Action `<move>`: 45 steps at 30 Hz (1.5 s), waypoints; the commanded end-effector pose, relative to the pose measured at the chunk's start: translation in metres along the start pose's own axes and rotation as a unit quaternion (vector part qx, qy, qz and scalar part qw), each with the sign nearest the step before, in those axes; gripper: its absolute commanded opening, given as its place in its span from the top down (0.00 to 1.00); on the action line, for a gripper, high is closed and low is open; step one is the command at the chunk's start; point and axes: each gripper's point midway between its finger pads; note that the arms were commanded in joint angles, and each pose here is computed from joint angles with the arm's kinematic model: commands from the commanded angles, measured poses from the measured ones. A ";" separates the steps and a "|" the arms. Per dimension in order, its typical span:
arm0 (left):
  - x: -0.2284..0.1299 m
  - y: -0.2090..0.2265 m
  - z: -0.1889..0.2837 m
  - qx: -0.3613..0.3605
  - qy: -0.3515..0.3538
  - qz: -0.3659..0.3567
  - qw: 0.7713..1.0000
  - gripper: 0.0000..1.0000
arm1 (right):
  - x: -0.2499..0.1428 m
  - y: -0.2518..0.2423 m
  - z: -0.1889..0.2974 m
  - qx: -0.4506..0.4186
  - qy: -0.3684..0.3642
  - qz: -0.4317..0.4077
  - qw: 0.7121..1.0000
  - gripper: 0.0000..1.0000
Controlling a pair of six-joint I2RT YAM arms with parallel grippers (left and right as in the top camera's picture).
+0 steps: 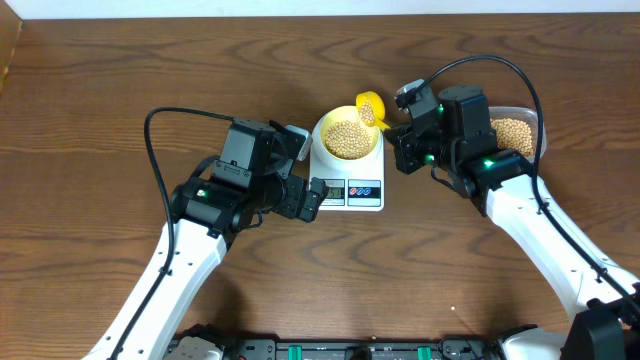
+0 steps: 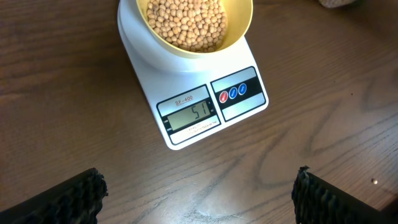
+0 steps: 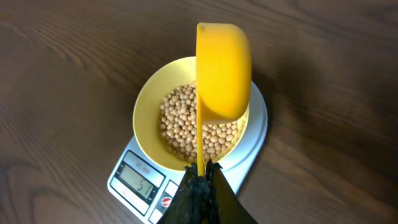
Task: Scoop item into bowl and weigh 50g on scale
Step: 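Tilt the yellow scoop over the bowl to pour in soybeans, then move the empty scoop back over the soybean tub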
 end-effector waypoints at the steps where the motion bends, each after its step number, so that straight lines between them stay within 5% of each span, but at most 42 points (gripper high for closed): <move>1: 0.001 0.002 0.000 0.005 -0.001 -0.006 1.000 0.02 | 0.010 0.013 0.006 0.021 -0.014 -0.010 1.000 0.99; 34: 0.001 0.002 0.000 0.005 -0.001 -0.006 1.000 0.02 | 0.001 0.024 0.007 0.055 0.009 -0.063 0.996 0.99; 45: 0.001 0.002 0.000 0.005 -0.001 -0.006 1.000 0.02 | 0.010 0.025 0.009 0.067 -0.002 -0.154 0.986 0.99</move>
Point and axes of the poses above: each gripper's point midway between its finger pads, its own z axis back along the fingers, its own y axis along the line the jaws close on, x = y × z, and after that the axes turned 4 degrees about -z, right-handed
